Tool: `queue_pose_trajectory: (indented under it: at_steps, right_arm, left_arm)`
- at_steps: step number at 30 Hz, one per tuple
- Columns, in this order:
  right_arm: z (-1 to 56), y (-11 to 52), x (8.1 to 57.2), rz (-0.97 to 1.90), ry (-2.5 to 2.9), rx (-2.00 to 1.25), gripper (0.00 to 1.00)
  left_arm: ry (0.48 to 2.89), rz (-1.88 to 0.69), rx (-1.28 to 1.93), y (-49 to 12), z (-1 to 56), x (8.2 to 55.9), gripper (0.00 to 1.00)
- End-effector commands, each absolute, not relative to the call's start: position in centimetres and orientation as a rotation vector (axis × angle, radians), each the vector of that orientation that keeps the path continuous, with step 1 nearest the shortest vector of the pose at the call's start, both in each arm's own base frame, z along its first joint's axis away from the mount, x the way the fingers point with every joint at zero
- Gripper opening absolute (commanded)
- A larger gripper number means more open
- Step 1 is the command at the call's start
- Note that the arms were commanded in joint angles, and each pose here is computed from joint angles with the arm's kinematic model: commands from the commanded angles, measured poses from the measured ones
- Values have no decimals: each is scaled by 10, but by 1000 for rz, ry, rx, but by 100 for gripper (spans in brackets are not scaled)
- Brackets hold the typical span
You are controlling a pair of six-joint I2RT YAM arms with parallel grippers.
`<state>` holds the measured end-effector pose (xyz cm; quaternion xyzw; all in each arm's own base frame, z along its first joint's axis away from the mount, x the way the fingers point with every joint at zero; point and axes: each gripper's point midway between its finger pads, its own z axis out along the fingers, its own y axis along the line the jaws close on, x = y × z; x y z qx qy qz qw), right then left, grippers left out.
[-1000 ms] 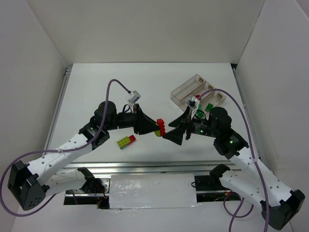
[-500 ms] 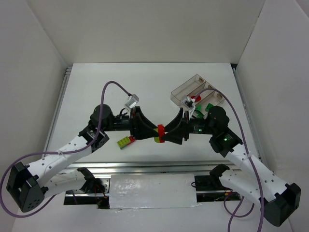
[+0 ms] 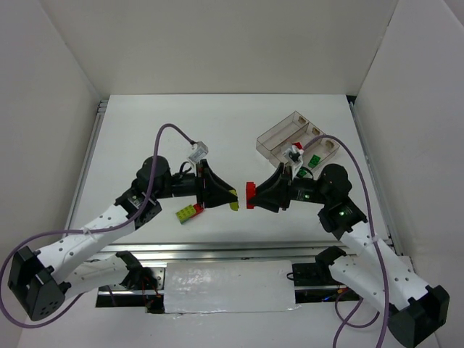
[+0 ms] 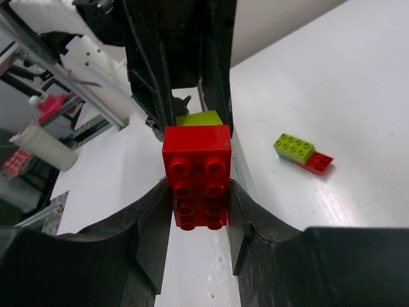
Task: Sort the legos into containers by color
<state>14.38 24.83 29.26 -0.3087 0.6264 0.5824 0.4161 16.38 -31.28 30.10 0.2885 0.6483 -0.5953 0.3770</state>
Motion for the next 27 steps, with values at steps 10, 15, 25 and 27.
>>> queue_pose_trajectory:
  at_steps: [10, 15, 25, 27]
  right_arm:
    - [262, 169, 283, 770, 1885, 26, 0]
    - [202, 68, 360, 158, 2136, 597, 0]
    - [167, 23, 449, 24, 2223, 763, 2]
    - [155, 21, 462, 3, 2251, 764, 5]
  left_arm:
    - [1739, -1110, 369, -264, 304, 218, 0]
    - [1857, -996, 285, -248, 292, 226, 0]
    - [1897, -928, 273, -234, 293, 222, 0]
    - [1893, -932, 277, -234, 295, 221, 0]
